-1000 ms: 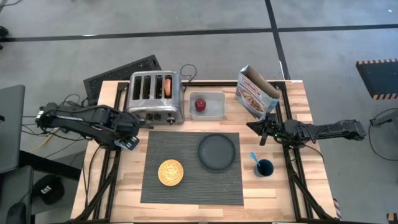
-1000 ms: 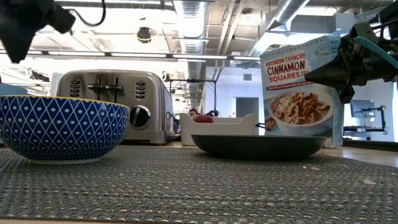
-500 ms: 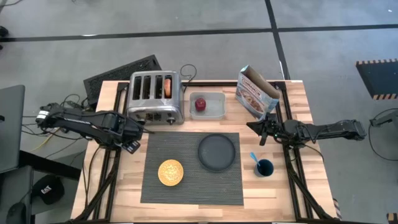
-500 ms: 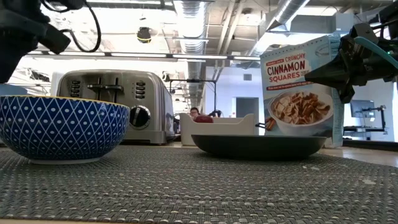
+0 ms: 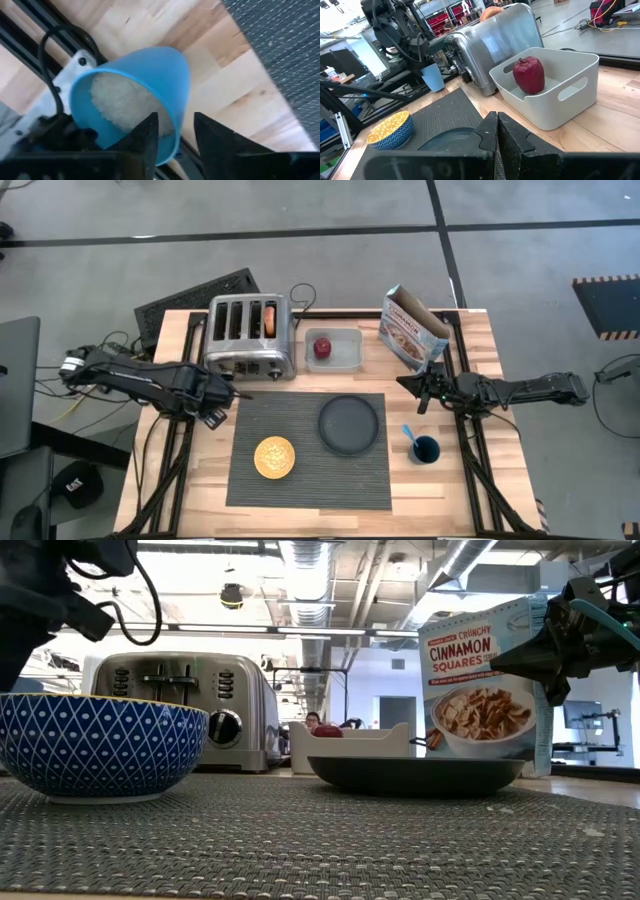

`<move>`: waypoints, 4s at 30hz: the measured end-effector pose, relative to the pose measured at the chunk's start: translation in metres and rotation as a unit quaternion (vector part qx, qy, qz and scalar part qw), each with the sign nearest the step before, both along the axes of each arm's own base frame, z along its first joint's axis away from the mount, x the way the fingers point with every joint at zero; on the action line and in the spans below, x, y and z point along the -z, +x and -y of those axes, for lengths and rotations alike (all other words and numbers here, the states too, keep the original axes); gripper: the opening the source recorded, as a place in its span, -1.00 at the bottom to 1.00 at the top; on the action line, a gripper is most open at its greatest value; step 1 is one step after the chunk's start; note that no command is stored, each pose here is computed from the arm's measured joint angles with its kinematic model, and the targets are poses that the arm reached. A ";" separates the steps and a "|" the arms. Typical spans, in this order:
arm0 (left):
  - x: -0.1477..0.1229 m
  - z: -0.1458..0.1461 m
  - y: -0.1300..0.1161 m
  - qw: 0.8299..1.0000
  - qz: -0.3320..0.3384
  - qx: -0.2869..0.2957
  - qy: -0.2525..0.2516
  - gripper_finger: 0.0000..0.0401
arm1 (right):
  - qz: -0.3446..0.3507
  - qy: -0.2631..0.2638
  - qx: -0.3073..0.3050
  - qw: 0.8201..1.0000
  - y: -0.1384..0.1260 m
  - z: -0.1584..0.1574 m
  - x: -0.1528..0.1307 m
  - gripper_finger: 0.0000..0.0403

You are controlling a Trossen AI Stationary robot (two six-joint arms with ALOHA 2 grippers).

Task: Arrange a breakfast setting
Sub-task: Put the blue cup of milk on the left of the black tablemat, then pour the cereal from the blue cereal box into the yellow patterned bowl

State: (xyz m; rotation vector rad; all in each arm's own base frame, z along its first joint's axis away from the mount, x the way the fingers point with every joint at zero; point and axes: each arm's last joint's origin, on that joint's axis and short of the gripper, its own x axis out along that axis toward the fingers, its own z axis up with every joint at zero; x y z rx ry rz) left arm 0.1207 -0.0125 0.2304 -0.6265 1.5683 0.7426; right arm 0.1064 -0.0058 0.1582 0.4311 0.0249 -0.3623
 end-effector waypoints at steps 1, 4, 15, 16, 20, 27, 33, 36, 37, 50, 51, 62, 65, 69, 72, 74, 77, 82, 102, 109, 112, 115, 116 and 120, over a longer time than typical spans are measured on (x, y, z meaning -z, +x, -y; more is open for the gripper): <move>0.001 0.000 0.001 1.000 -0.004 0.008 0.000 -0.63 | 0.000 0.000 0.000 1.000 0.000 0.000 0.000 -0.80; 0.003 0.000 0.003 0.999 -0.012 0.036 -0.003 -0.89 | 0.000 0.000 0.000 1.000 0.000 0.000 0.000 -0.80; -0.009 -0.002 -0.005 0.998 0.051 0.038 -0.001 -0.99 | -0.008 -0.022 -0.002 1.000 0.000 0.000 0.000 -0.80; -0.011 -0.002 -0.007 0.998 0.061 0.033 0.001 -0.99 | -0.008 -0.022 -0.002 1.000 0.000 0.000 0.000 -0.80; -0.013 -0.004 -0.015 0.995 0.094 0.016 0.006 -1.00 | -0.008 -0.023 -0.002 1.000 0.000 0.000 0.000 -0.80; -0.013 -0.005 -0.014 0.986 0.164 -0.006 0.017 -0.99 | -0.008 -0.023 -0.002 1.000 0.000 0.000 0.000 -0.80; -0.011 -0.004 -0.007 0.986 0.169 0.006 0.005 -0.99 | -0.008 -0.024 -0.003 1.000 0.000 0.000 0.000 -0.80; -0.010 -0.004 -0.006 0.986 0.164 0.004 0.000 -0.99 | -0.008 -0.024 -0.003 1.000 0.000 0.000 0.000 -0.80; -0.012 -0.003 -0.004 0.986 0.165 0.004 -0.001 -0.99 | -0.008 -0.024 -0.003 1.000 0.000 0.000 0.000 -0.80; -0.029 0.006 0.044 0.993 0.080 0.074 -0.054 -1.00 | -0.008 -0.024 -0.003 1.000 0.000 0.000 0.000 -0.80; -0.027 0.008 0.048 0.992 0.073 0.079 -0.064 -1.00 | -0.008 -0.024 -0.003 1.000 0.000 0.000 0.000 -0.80; -0.004 0.032 0.068 0.988 0.010 0.113 -0.103 -1.00 | -0.008 -0.024 -0.003 1.000 0.000 0.000 0.000 -0.80; 0.000 0.034 0.072 0.988 0.009 0.115 -0.104 -1.00 | -0.008 -0.024 -0.003 1.000 0.000 0.000 0.000 -0.80; 0.005 0.035 0.077 0.987 0.001 0.116 -0.114 -1.00 | -0.008 -0.024 -0.003 1.000 0.000 0.000 0.000 -0.80; 0.009 0.036 0.078 0.987 -0.011 0.116 -0.114 -1.00 | -0.008 -0.024 -0.003 1.000 0.000 0.000 0.000 -0.80; 0.009 0.036 0.079 0.987 -0.012 0.116 -0.115 -1.00 | -0.009 -0.024 -0.003 1.000 0.000 0.000 0.000 -0.80; 0.009 0.036 0.078 0.987 -0.011 0.112 -0.114 -0.97 | -0.009 -0.024 -0.003 1.000 0.000 0.000 0.000 -0.80; 0.008 0.036 0.078 0.987 -0.011 0.111 -0.114 -0.80 | -0.009 -0.024 -0.002 1.000 0.000 0.000 0.000 -0.80; -0.092 0.028 0.121 0.920 0.230 0.276 0.157 -0.37 | 0.004 -0.023 -0.003 1.000 0.000 0.000 -0.002 -0.80; -0.079 0.031 0.157 0.793 0.406 0.404 0.207 -0.37 | 0.037 -0.054 -0.048 0.997 0.000 -0.003 -0.022 -0.80; -0.068 0.030 0.164 0.759 0.443 0.423 0.221 -0.37 | 0.030 -0.071 -0.059 0.995 0.000 -0.005 -0.035 -0.80; -0.056 0.026 0.167 0.734 0.466 0.433 0.237 -0.37 | 0.015 -0.078 -0.065 0.995 -0.002 -0.007 -0.054 -0.81; -0.053 0.023 0.168 0.729 0.473 0.432 0.242 -0.37 | 0.008 -0.078 -0.062 0.995 -0.003 -0.007 -0.062 -0.82; -0.044 0.014 0.170 0.715 0.500 0.424 0.244 -0.37 | -0.040 -0.082 -0.058 0.994 -0.009 -0.007 -0.100 -0.87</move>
